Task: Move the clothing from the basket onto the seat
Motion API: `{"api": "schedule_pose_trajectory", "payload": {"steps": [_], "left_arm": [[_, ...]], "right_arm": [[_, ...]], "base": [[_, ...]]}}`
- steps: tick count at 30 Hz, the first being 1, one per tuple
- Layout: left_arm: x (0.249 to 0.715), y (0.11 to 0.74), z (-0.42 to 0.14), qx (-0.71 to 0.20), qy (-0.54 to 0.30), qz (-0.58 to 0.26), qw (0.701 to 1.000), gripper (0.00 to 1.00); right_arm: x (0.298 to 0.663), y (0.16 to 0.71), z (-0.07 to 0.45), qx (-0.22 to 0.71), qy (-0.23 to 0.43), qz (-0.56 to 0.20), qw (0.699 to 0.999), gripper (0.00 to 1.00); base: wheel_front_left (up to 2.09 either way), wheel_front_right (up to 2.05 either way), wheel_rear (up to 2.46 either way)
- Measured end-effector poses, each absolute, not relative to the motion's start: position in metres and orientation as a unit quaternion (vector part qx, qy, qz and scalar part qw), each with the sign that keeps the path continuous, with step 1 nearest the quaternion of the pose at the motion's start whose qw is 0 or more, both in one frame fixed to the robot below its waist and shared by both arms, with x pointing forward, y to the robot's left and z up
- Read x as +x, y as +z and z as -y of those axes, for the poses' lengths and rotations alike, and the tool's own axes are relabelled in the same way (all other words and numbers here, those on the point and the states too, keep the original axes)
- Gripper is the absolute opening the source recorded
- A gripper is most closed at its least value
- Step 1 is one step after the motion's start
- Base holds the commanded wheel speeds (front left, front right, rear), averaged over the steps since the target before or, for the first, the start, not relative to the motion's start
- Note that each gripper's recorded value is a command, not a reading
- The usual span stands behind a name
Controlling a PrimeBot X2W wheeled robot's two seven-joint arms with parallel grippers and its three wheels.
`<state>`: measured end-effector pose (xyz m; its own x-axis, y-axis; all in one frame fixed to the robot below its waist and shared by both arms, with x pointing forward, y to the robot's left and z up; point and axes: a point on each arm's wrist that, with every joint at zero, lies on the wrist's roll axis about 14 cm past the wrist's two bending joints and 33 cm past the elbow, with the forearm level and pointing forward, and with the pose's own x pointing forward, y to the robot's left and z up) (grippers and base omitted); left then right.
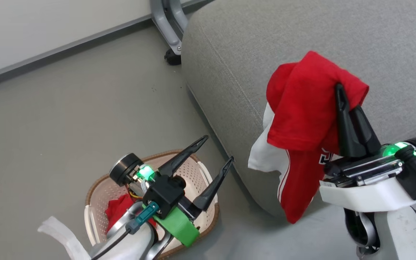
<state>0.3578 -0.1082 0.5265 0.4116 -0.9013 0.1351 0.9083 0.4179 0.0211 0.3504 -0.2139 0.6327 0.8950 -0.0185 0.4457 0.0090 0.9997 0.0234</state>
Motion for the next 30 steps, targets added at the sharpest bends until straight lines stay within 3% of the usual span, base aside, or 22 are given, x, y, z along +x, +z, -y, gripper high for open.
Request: {"api": "schedule_pose_trajectory", "payload": {"steps": [9, 22, 27, 30], "left_arm": [[0.372, 0.508, 0.140, -0.041, -0.583, 0.055, 0.809, 1.00], [0.410, 0.462, 0.148, -0.052, -0.615, 0.037, 0.786, 1.00], [0.426, 0.437, 0.146, -0.059, -0.616, 0.024, 0.785, 1.00], [0.431, 0.419, 0.145, -0.067, -0.617, 0.011, 0.784, 1.00]], "right_arm": [[0.380, 0.631, 0.262, -0.033, -0.075, 0.223, 0.971, 0.00], [0.482, 0.685, 0.356, -0.145, -0.151, 0.288, 0.935, 0.00], [0.526, 0.670, 0.374, -0.161, -0.154, 0.270, 0.937, 0.00], [0.546, 0.632, 0.393, -0.163, -0.170, 0.221, 0.946, 0.00]], "base": [[0.00, 0.00, 0.00], [0.00, 0.00, 0.00], [0.00, 0.00, 0.00], [0.00, 0.00, 0.00]]}}
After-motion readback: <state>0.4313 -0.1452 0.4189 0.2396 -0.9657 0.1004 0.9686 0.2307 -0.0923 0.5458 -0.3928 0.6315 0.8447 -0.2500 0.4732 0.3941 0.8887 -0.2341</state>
